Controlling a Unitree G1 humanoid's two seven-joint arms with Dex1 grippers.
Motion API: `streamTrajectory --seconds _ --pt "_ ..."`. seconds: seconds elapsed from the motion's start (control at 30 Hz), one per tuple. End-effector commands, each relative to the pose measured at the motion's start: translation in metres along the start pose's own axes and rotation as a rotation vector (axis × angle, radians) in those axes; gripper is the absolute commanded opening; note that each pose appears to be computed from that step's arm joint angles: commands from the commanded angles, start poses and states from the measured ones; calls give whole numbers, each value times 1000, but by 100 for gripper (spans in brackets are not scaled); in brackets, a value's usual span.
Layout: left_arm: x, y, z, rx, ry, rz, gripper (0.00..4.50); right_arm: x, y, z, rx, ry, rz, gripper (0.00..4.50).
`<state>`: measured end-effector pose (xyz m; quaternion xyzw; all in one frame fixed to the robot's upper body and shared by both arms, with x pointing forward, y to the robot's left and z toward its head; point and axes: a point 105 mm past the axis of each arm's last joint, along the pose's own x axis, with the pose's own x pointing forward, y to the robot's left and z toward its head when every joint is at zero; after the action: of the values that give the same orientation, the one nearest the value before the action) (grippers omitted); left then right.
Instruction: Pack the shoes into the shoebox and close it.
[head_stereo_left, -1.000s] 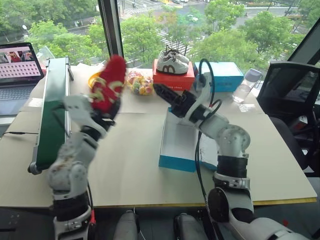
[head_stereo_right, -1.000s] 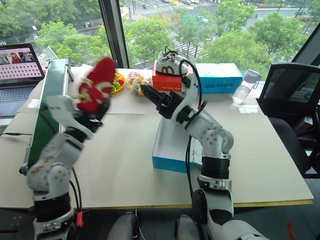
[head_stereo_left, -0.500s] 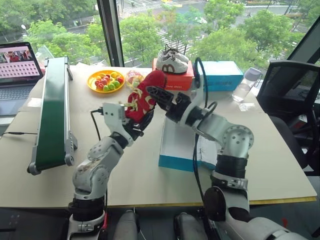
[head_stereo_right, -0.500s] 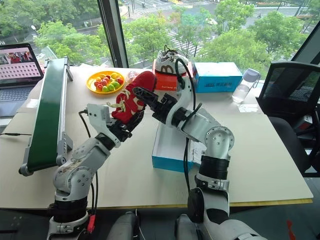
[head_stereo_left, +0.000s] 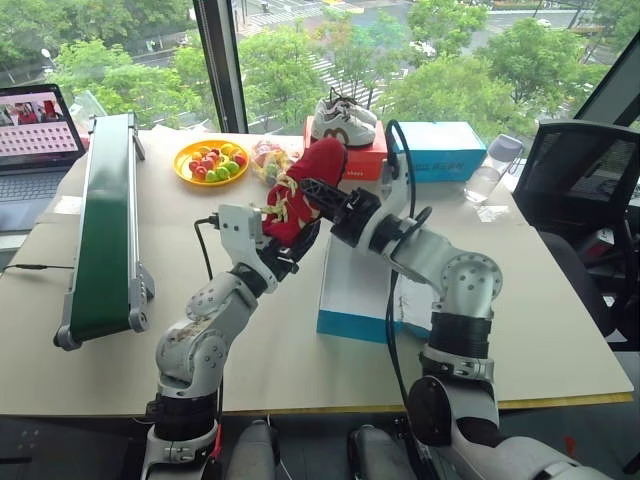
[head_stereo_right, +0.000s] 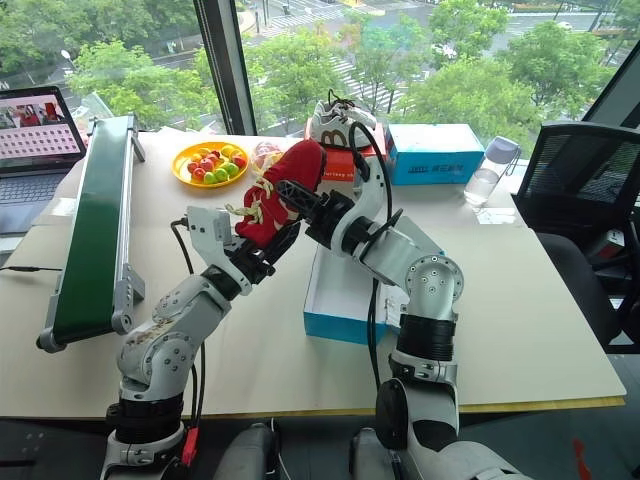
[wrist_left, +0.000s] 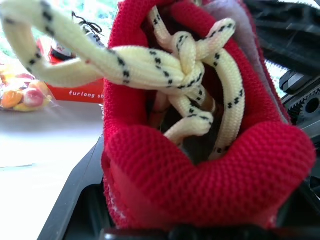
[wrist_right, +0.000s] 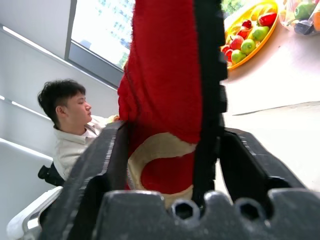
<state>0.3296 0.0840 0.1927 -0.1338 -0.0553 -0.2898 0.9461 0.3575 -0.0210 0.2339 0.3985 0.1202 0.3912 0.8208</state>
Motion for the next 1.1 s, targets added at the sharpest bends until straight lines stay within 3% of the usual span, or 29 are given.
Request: streamTrajectory --seconds 0.03,0.1,0.27,0.33,0.43,0.53,0.7,0.8,0.93,1.1 --pt "3 -6 1 14 0 -21 253 -1 28 14 -25 -67 111 148" --pt "3 -6 -1 23 11 -17 253 -2 34 14 -33 -71 135 95" --pt "3 -7 -6 43 28 -23 253 -4 45 22 11 -121 195 95" --pt "1 -9 -7 46 26 -52 353 -5 47 29 23 -158 199 89" --pt "-1 -12 -18 128 91 -74 448 -10 39 48 29 -241 143 89" --pt "-17 -7 -25 220 140 -120 448 -23 13 68 -123 -275 -68 89" --pt "-48 14 -32 351 237 -181 448 -44 -18 64 -246 -105 -307 89" --pt "-59 21 -26 416 258 -229 448 -61 -36 45 -324 56 -418 89" --pt "-65 17 -20 454 263 -312 448 -78 -51 20 -368 226 -482 89" --pt "-75 6 -25 455 298 -421 448 -93 -72 0 -366 319 -587 89"
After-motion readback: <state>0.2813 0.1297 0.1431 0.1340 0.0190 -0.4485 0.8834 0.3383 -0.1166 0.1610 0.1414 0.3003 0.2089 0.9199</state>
